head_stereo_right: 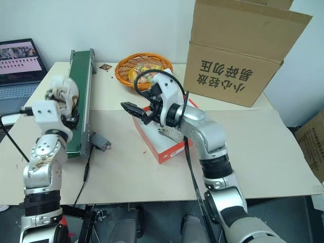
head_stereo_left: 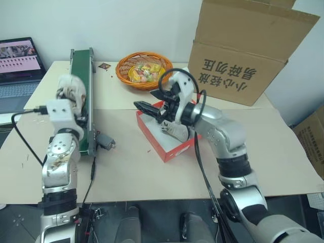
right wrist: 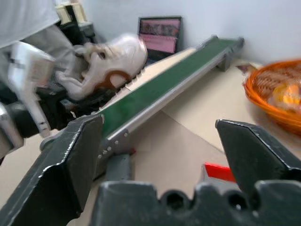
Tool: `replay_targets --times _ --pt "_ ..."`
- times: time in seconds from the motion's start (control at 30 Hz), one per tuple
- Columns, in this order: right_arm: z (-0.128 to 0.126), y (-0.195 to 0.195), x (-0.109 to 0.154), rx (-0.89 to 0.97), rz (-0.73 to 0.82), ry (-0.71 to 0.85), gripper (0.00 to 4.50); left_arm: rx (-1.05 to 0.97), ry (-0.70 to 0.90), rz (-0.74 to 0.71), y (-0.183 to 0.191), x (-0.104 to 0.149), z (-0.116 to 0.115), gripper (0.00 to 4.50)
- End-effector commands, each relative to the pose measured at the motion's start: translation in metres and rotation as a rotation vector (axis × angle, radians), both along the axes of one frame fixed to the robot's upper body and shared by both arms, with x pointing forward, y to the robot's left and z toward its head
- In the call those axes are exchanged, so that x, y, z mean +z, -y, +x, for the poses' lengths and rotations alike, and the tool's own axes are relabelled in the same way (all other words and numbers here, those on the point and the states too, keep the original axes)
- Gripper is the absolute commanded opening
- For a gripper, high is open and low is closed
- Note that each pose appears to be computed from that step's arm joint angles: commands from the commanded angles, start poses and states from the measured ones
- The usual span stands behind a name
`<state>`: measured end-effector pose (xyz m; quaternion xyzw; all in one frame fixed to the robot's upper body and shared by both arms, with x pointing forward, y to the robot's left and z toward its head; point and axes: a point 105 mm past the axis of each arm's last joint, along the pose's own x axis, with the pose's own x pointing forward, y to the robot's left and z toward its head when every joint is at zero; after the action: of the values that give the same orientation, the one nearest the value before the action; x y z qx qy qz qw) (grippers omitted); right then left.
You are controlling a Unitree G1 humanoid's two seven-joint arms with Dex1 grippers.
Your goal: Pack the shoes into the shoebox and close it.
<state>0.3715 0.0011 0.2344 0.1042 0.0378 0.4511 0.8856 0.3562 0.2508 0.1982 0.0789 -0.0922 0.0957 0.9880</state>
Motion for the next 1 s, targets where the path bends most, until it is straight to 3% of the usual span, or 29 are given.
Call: replay_targets --times 0.03,0.17,0.27,0.7,0.8,1.0 --pt "0.015 0.016 0.002 -0.039 0.174 -0.249 4.5 -0.175 0.097 0.081 0.047 0.02 -0.004 2.57" --pt "0.021 0.023 -0.003 0.014 0.342 -0.499 4.5 -0.6 0.029 0.023 0.118 0.0 -0.025 2.57" --pt "0.022 0.023 -0.008 0.009 0.324 -0.532 4.5 -0.734 -0.022 0.0 0.137 -0.008 -0.036 2.57" --pt "0.006 -0.003 0.006 0.091 0.314 -0.516 4.5 -0.782 -0.044 -0.014 0.148 -0.001 -0.031 2.57" --pt "0.005 -0.003 0.01 0.092 0.332 -0.504 3.83 -0.78 -0.047 -0.014 0.148 -0.002 -0.031 2.54" --pt "0.0 -0.008 0.019 0.13 0.368 -0.5 1.71 -0.769 -0.054 -0.007 0.145 -0.003 -0.029 2.54"
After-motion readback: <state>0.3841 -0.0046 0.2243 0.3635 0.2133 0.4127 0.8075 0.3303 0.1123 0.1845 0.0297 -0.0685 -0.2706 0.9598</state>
